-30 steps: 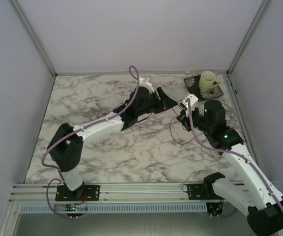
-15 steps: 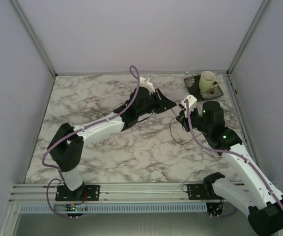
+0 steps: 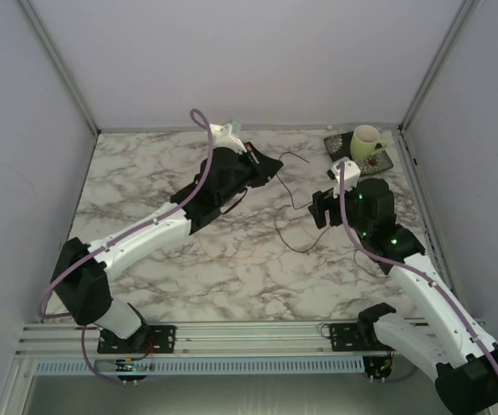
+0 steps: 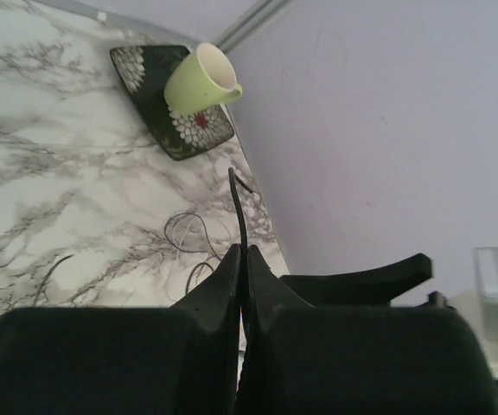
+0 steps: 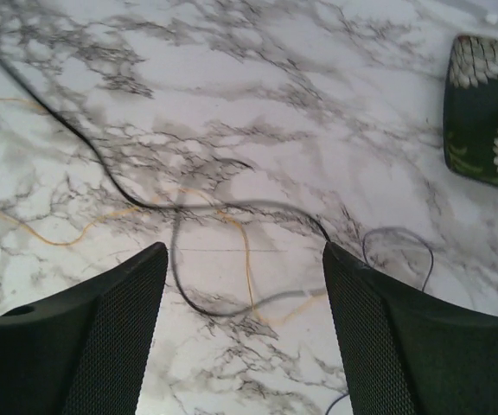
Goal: Zip-tie the wires
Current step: Straighten the cable at the center of the board.
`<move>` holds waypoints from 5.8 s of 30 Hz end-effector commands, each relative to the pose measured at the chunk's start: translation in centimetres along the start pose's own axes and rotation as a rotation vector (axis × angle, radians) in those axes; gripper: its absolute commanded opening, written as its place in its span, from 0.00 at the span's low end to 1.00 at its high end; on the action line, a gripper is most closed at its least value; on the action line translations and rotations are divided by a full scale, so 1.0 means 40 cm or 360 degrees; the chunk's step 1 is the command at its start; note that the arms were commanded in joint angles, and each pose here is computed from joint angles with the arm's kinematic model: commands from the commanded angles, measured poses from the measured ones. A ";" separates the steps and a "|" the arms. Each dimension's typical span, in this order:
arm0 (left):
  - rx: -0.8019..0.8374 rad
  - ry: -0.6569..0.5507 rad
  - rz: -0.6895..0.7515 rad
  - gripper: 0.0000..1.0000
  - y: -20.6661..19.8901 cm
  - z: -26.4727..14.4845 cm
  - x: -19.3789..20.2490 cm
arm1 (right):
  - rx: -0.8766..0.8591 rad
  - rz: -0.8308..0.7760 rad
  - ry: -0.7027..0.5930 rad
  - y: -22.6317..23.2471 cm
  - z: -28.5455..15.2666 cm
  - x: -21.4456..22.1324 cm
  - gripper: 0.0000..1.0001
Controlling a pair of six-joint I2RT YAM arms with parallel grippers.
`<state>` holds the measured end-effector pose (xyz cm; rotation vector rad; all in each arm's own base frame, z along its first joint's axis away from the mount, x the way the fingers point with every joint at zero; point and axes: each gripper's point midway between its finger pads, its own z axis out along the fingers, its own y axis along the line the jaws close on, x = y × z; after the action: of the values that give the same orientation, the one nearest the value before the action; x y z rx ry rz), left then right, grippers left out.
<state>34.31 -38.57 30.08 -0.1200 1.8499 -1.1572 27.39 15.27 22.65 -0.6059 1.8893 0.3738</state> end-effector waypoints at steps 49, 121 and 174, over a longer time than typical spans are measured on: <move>0.0165 -0.0341 -0.0032 0.00 -0.140 -0.198 -0.201 | 0.0441 0.0534 0.0065 -0.196 0.258 0.292 0.15; -0.0199 -0.0800 0.0014 0.00 -0.020 -0.467 -0.379 | 0.0286 0.0410 0.0187 -0.127 0.267 0.147 0.58; -0.0833 -0.0563 -0.0051 0.00 0.368 -0.463 -0.120 | 0.0267 0.0156 0.0760 -0.024 0.254 0.340 0.00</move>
<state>28.65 -16.95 26.19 -0.5559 1.7786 -0.6584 32.68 17.62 6.85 -0.5107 2.3334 0.1659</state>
